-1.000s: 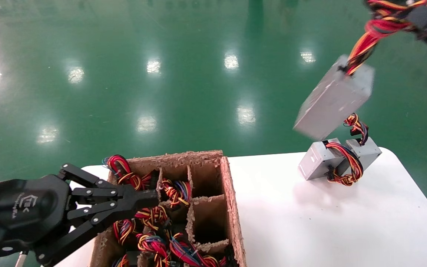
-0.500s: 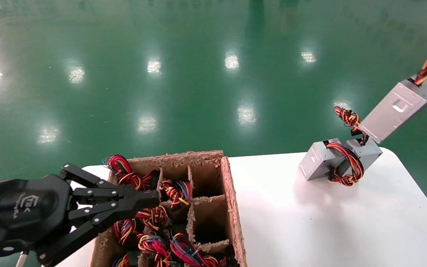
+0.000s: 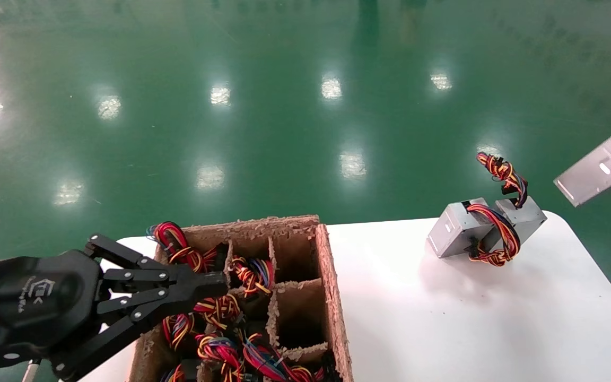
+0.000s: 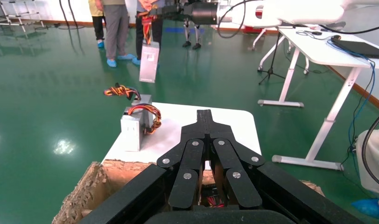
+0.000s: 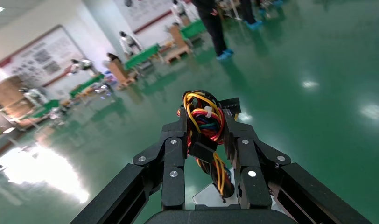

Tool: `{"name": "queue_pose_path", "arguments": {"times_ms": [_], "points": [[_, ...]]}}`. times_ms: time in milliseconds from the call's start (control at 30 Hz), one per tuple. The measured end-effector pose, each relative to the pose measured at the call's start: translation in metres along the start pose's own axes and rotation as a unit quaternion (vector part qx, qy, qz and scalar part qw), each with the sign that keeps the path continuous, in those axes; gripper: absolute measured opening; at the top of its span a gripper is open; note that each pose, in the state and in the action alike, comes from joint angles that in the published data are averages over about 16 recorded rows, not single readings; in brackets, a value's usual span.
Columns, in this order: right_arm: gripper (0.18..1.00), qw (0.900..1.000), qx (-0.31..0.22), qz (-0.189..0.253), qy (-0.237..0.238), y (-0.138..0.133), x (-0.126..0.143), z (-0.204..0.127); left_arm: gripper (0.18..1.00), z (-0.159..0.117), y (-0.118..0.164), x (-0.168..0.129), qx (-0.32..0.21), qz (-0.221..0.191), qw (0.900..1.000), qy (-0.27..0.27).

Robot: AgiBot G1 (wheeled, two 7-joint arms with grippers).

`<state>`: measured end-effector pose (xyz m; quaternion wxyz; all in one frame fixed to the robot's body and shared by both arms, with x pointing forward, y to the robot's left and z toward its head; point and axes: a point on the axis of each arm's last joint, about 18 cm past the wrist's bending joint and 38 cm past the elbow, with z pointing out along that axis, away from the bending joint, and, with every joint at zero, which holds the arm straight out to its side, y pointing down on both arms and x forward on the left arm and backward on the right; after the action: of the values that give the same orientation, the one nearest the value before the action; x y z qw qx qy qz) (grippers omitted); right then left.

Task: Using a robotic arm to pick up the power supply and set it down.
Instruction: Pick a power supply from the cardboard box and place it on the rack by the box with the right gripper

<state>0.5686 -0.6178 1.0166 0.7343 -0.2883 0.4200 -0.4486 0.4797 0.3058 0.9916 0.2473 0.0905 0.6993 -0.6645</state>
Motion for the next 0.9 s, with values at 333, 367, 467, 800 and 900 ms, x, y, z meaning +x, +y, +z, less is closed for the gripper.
{"name": "queue_pose_path", "arguments": {"times_ms": [333,367,467,800,900], "points": [[0.327,0.999,-0.016,-0.023,0.042,0.017,0.016,0.002,0.191,0.0,0.0,0.0,0.0,0.0,1.0,0.0],[0.327,0.999,-0.017,-0.025,0.044,0.019,0.017,0.002,0.191,0.0,0.0,0.0,0.0,0.0,1.0,0.0],[0.327,0.998,-0.021,-0.028,0.048,0.024,0.018,0.002,0.191,0.0,0.0,0.0,0.0,0.0,1.0,0.0],[0.326,0.997,-0.035,-0.03,0.056,0.043,0.021,0.006,0.191,0.0,0.0,0.0,0.0,0.0,1.0,0.0],[0.326,0.997,-0.041,-0.03,0.057,0.05,0.021,0.007,0.191,0.0,0.0,0.0,0.0,0.0,1.0,0.0]]}}
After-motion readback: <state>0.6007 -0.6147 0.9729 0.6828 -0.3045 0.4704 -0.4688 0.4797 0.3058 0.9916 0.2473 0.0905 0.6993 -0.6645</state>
